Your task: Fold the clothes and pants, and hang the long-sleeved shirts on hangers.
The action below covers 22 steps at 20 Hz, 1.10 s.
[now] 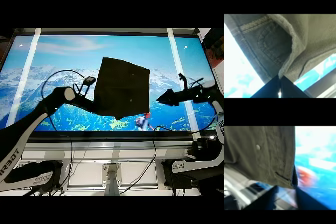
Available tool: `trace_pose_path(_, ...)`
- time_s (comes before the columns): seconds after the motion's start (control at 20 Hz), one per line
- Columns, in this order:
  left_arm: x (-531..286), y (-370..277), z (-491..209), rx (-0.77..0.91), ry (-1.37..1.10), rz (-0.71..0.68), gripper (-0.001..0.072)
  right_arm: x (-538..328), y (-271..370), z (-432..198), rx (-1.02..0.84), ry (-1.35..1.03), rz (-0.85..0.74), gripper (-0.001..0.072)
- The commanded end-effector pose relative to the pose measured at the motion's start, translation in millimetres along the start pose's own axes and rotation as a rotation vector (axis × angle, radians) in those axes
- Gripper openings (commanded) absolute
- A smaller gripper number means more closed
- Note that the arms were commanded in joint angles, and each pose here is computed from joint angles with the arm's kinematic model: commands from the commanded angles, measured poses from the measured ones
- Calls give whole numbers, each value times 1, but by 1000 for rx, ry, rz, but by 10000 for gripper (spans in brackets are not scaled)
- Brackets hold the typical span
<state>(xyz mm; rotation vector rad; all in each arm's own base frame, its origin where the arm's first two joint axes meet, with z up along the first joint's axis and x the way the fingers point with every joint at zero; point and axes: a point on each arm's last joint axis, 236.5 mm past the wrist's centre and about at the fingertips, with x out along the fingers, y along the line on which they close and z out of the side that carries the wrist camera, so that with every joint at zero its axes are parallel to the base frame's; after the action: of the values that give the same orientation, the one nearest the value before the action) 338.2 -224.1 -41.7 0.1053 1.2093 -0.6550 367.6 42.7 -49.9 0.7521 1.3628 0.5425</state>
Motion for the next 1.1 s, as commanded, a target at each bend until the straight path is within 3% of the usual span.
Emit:
trace_pose_path(0.0,-21,14,10,-33,-55,21,8,28,-8,-27,61,-3,83,444)
trace_pose_path(0.35,-21,12,10,-38,-58,12,8,76,4,-50,-27,97,8,429)
trace_pose_path(0.75,-20,12,10,-38,-57,12,9,95,26,-53,-63,111,30,397)
trace_pose_path(0.9,-15,15,9,-45,-47,14,10,100,42,-70,-75,177,74,68)
trace_pose_path(0.95,-11,16,7,-49,-38,13,11,99,53,-77,-70,208,114,22)
trace_pose_path(1.05,0,19,7,-117,-34,7,8,90,85,-85,-41,241,239,20)
